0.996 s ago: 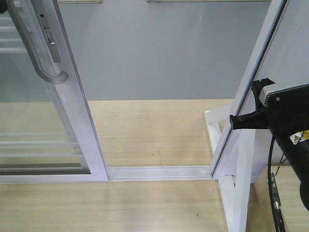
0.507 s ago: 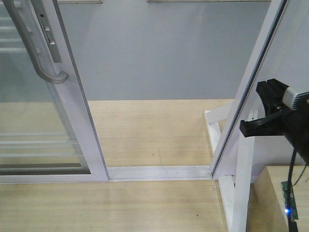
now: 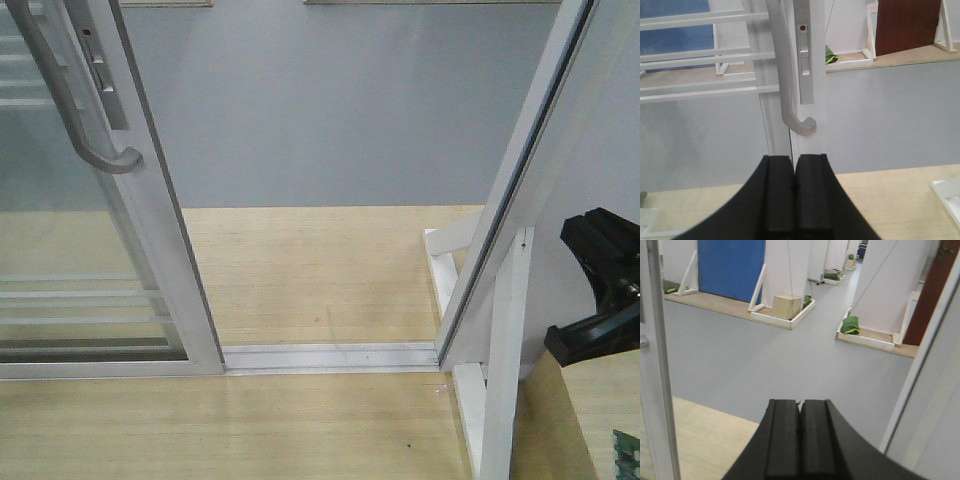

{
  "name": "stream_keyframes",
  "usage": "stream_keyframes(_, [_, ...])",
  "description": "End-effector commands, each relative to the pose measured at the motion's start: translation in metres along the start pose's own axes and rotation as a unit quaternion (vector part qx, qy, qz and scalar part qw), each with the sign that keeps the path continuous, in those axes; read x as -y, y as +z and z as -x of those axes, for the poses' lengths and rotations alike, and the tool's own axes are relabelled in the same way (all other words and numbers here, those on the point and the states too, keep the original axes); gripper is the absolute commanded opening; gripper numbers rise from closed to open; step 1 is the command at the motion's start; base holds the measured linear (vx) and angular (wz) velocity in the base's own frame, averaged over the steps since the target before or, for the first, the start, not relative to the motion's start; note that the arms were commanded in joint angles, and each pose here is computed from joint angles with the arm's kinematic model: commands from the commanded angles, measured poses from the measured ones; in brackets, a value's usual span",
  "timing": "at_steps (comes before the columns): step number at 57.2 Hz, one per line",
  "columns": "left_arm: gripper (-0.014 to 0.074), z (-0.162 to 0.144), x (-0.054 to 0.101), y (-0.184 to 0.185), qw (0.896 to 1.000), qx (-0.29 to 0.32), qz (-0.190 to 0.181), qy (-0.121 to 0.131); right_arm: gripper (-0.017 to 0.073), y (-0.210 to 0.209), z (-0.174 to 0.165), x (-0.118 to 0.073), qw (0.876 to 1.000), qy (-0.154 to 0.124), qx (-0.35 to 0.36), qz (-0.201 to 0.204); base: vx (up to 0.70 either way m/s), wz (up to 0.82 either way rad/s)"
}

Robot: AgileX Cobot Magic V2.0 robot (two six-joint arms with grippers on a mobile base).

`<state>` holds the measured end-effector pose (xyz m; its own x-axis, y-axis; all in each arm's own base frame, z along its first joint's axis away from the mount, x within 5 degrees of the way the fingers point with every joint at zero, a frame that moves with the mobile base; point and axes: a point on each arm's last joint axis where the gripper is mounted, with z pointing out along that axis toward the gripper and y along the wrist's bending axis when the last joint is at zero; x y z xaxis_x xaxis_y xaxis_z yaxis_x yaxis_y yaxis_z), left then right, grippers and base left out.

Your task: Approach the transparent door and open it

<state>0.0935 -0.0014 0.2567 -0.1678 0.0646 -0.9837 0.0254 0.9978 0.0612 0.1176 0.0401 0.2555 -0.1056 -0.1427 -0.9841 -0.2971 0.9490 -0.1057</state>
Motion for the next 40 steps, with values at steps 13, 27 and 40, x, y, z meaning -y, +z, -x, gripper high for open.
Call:
stream_keyframes(13, [0.0, 0.01, 0.002, -0.017, 0.999, 0.034, -0.012, -0.041, -0.0005, -0.007, 0.0, 0.013, 0.998, 0.0, 0.024, -0.065, 0.0, 0.0])
stream_keyframes(27, [0.0, 0.01, 0.002, -0.018, 0.998, 0.035, -0.012, -0.042, -0.0003, -0.007, 0.001, 0.014, 0.997, 0.005, 0.026, -0.072, 0.0, 0.0])
stream_keyframes(40, [0.0, 0.008, 0.002, -0.018, 0.999, 0.027, -0.013, -0.041, -0.0003, -0.007, 0.001, 0.014, 0.997, 0.006, 0.026, -0.072, 0.0, 0.0])
